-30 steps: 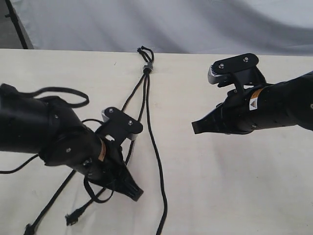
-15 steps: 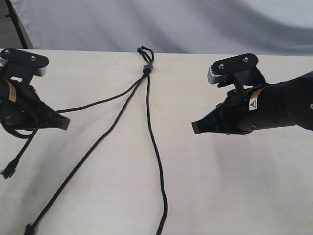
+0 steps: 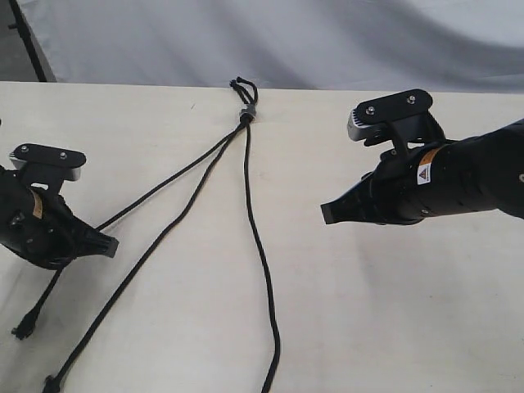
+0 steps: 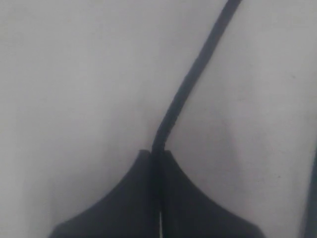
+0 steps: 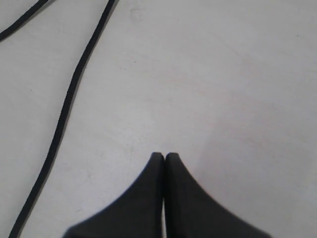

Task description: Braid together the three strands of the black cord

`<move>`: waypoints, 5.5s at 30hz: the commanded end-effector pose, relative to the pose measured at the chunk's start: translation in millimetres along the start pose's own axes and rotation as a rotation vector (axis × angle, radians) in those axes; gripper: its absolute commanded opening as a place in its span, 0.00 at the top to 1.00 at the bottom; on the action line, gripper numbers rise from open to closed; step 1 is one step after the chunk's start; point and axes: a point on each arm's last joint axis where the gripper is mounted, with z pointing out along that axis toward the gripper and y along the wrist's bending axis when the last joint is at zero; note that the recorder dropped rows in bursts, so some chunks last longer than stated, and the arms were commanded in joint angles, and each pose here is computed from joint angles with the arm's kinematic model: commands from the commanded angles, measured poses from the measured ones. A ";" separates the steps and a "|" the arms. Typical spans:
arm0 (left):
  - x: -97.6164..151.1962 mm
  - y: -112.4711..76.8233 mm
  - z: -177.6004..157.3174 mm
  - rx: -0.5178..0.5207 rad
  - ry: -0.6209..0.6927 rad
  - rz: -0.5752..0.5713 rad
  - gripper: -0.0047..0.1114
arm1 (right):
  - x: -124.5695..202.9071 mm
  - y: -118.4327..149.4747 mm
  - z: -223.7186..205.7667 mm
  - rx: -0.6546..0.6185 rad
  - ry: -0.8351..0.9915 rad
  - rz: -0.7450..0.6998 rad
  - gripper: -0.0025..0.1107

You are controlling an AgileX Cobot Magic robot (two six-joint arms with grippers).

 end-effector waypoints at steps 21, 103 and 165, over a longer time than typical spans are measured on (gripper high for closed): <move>4.9 -39.9 -7.4 0.078 -0.022 0.101 0.32 | -2.4 0.8 0.3 -0.001 -0.025 -0.019 0.98; -25.1 74.6 -44.3 -0.029 -0.377 -0.408 0.32 | -74.3 -12.9 53.7 0.204 0.578 0.061 0.98; 28.7 -223.4 -10.0 0.290 0.014 0.371 0.32 | -61.5 -54.9 22.0 0.233 0.491 0.073 0.44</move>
